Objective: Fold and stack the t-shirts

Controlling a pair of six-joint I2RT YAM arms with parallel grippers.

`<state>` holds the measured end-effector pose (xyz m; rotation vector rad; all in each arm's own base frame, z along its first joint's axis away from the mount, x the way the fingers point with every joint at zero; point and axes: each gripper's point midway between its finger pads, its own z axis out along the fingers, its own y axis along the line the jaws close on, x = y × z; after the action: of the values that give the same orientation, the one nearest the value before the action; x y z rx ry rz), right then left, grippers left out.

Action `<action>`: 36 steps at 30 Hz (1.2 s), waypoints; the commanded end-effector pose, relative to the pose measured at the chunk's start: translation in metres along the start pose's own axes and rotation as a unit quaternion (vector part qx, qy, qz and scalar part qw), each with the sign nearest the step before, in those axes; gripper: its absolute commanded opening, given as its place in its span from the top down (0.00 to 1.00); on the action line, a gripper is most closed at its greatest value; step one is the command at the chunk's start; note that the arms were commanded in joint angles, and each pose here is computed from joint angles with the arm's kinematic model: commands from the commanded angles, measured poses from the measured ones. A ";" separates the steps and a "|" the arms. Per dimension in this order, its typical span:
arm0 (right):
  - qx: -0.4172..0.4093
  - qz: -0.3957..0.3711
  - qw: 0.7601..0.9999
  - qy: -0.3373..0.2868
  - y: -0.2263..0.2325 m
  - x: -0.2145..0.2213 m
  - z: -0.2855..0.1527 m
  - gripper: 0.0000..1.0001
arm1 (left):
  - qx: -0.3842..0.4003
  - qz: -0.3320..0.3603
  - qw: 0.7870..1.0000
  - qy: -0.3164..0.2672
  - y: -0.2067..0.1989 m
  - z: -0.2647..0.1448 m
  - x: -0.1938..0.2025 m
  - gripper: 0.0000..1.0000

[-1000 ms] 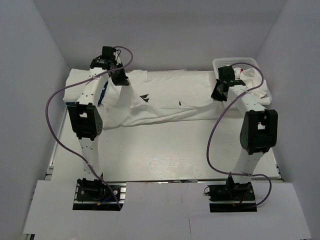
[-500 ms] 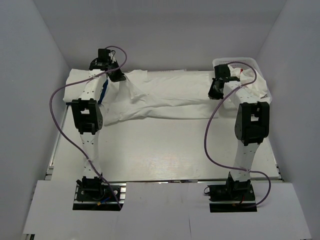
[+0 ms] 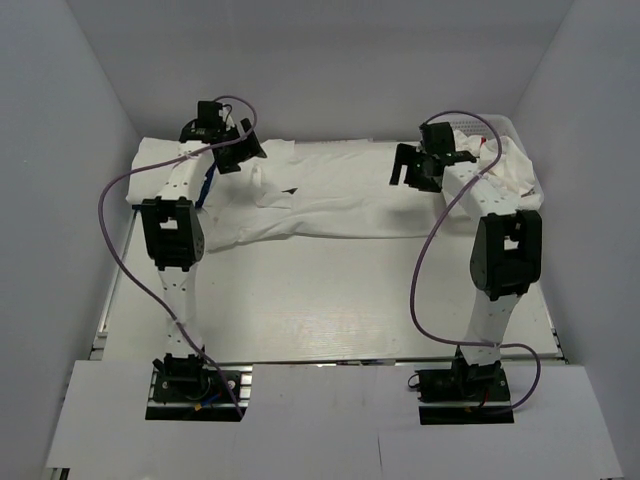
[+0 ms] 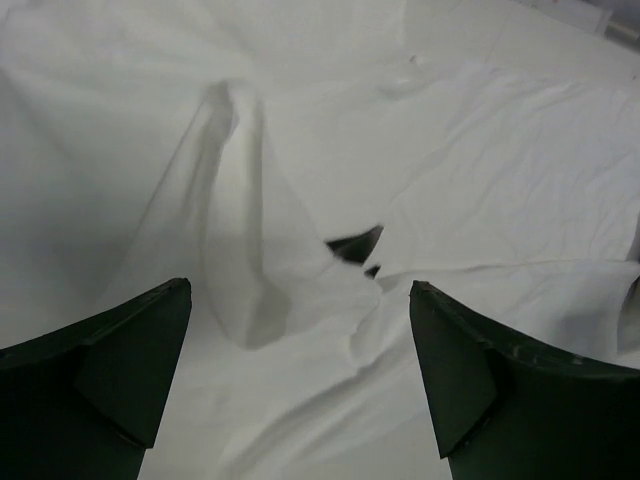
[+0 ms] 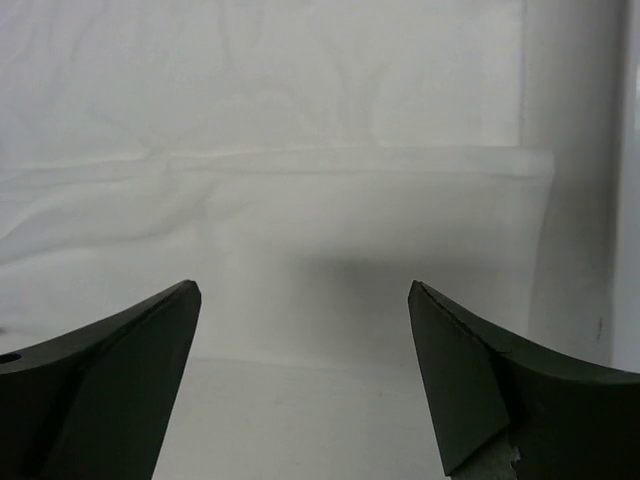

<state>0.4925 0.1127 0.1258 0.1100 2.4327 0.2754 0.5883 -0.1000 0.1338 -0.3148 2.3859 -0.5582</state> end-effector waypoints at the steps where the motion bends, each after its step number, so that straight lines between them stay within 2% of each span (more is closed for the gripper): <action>1: -0.061 -0.035 0.997 -0.043 0.034 -0.012 -0.030 0.10 | -0.026 0.002 1.000 0.003 -0.006 -0.067 0.010 0.00; 3: -0.061 -0.022 0.997 -0.031 0.038 0.004 -0.032 0.10 | -0.040 -0.015 0.999 0.028 0.000 -0.071 0.041 0.00; 4: -0.056 -0.018 0.998 -0.014 0.033 0.020 -0.027 0.10 | -0.049 -0.027 0.996 0.070 0.012 -0.062 0.081 0.00; 6: -0.057 -0.002 0.998 0.027 0.031 0.056 -0.020 0.10 | -0.042 -0.042 0.995 0.081 0.013 -0.077 0.103 0.00; 7: -0.065 -0.002 0.998 0.025 0.034 0.059 -0.019 0.10 | -0.062 -0.056 0.990 0.112 0.036 -0.074 0.136 0.00; 9: -0.054 0.004 0.997 0.048 0.025 0.085 -0.008 0.10 | -0.062 -0.074 0.991 0.096 0.046 -0.076 0.139 0.00; 11: -0.049 0.005 0.998 0.037 0.021 0.081 -0.001 0.10 | -0.075 -0.074 0.990 0.095 0.056 -0.071 0.148 0.00; 15: -0.022 -0.023 0.999 0.032 0.011 0.073 0.022 0.10 | -0.039 -0.083 0.987 0.135 0.050 -0.052 0.171 0.00; 21: 0.027 -0.027 0.997 0.072 -0.013 0.100 0.039 0.10 | -0.116 -0.105 0.967 0.201 0.092 -0.049 0.221 0.00; 22: 0.042 -0.027 0.995 0.089 -0.023 0.117 0.040 0.10 | -0.123 -0.105 0.965 0.204 0.096 -0.050 0.226 0.00; 29: 0.094 -0.012 0.984 0.151 -0.060 0.175 0.015 0.10 | -0.243 -0.110 0.932 0.246 0.141 -0.101 0.269 0.00; 34: 0.110 -0.033 0.979 0.168 -0.069 0.191 -0.010 0.10 | -0.260 -0.120 0.923 0.258 0.142 -0.130 0.289 0.00; 36: 0.093 -0.034 0.983 0.155 -0.062 0.186 -0.019 0.10 | -0.270 -0.126 0.918 0.264 0.143 -0.144 0.299 0.00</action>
<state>0.3793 0.0945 0.0214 0.0803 2.6321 0.1158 0.3259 -0.0622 0.0234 -0.7063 2.8420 -0.3269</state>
